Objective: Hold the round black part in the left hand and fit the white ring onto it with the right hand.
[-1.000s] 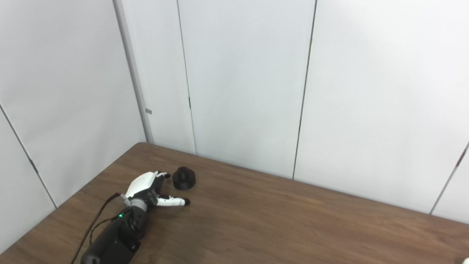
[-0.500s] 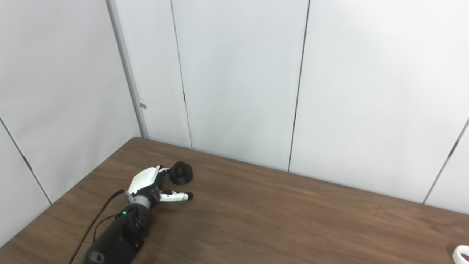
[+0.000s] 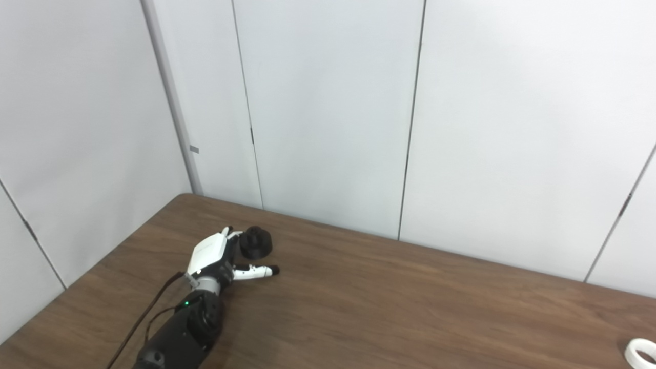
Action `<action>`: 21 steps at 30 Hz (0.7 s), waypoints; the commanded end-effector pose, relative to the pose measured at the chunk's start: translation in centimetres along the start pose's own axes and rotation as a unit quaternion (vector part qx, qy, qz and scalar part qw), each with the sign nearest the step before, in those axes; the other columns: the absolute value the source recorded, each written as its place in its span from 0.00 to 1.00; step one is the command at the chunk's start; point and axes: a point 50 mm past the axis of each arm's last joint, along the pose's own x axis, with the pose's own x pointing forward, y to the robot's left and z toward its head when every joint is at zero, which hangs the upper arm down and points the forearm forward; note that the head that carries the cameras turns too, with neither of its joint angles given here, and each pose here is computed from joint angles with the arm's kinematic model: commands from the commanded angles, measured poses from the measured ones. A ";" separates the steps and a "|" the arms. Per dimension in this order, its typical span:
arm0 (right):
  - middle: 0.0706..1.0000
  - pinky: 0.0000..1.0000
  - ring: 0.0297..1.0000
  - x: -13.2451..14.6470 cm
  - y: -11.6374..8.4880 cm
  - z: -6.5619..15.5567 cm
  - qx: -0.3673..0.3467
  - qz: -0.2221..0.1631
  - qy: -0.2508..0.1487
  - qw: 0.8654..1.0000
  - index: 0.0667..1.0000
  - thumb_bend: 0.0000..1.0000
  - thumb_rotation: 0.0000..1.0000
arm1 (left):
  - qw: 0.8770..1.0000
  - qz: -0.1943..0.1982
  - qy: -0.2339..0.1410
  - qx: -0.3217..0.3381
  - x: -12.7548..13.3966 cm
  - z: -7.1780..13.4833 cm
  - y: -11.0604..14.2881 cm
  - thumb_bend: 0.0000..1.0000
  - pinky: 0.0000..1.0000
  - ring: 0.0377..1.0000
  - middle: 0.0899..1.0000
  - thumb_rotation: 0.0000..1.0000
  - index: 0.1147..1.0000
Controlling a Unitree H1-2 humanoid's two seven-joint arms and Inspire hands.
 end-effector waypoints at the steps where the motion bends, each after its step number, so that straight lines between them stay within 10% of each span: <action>1: 0.96 0.94 0.95 -0.2 -0.9 0.7 -0.015 0.003 -0.010 1.000 0.93 0.69 0.74 | 1.000 0.001 -0.014 -0.021 0.7 1.6 -0.2 1.00 1.00 1.00 1.00 0.34 0.84; 21: 0.94 0.91 0.93 -0.3 -1.1 0.9 -0.017 0.002 -0.007 1.000 0.90 0.72 0.73 | 0.999 0.018 -0.019 -0.040 1.0 -0.1 -1.3 0.87 1.00 1.00 1.00 0.19 0.68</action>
